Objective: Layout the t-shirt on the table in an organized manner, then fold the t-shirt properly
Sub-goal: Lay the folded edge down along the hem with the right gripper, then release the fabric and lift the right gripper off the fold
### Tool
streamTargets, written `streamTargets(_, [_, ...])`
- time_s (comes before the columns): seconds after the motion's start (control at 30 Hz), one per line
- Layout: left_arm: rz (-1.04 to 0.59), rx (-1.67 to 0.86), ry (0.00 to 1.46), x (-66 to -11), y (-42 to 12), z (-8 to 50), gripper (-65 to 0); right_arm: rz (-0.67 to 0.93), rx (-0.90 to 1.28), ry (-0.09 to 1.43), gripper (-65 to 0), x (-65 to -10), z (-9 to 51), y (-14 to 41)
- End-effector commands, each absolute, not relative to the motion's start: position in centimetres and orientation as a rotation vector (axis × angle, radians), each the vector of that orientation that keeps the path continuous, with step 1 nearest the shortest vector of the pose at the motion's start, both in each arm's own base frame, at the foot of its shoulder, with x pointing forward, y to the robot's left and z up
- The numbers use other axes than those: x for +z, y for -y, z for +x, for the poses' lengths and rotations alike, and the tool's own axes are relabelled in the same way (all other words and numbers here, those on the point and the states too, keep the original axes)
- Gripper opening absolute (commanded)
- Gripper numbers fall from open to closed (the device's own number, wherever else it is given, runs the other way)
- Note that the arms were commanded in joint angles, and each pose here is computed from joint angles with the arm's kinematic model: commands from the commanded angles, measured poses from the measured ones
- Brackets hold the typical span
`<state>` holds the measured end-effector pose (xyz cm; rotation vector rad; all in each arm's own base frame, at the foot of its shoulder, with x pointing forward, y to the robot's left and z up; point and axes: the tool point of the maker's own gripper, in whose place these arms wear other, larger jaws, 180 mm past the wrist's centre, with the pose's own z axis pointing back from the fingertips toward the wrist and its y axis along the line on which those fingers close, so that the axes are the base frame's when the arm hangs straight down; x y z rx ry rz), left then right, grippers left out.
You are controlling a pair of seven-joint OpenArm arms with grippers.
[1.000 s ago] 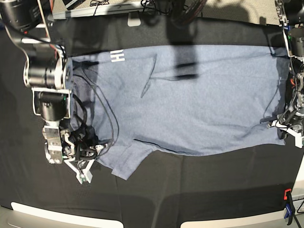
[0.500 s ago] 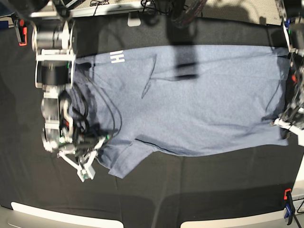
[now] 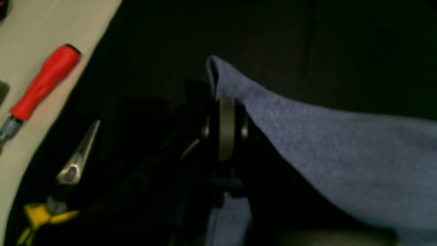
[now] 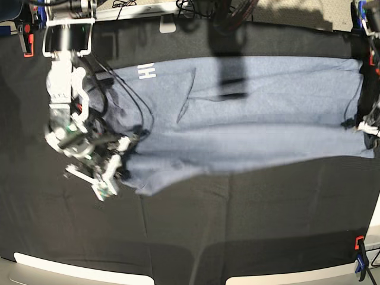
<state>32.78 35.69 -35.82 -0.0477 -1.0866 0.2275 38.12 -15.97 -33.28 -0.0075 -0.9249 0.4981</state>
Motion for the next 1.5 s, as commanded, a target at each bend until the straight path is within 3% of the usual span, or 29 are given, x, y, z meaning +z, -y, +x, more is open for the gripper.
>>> streamTargets(0.0, [-0.060,0.215,1.161,-33.5,-36.3,33.4,-65.0,-0.015,0.481,1.001,-65.0,-31.0,39.0,16.5])
streamTargets(0.43, [-0.116,0.173,1.182,-31.9,-34.8,33.1,-65.0,-0.034,0.396,0.960,-65.0,-31.9,36.1,21.0])
streamTargets(0.63, [-0.118,0.153,1.363,-27.4,-34.5,34.7,-65.0,-0.018,0.399,1.042,-65.0,-30.5,37.0,20.5])
streamTargets(1.13, [-0.101,0.181,1.206,-31.8,-34.9,31.0,-65.0,-0.018,0.406,0.995,-65.0,-31.7,35.7,20.4])
streamTargets(1.47, [-0.103,0.236,1.050,-35.0,-35.2,28.4,-65.0,-0.034,0.400,0.836,-63.5,-34.8,33.2,21.1])
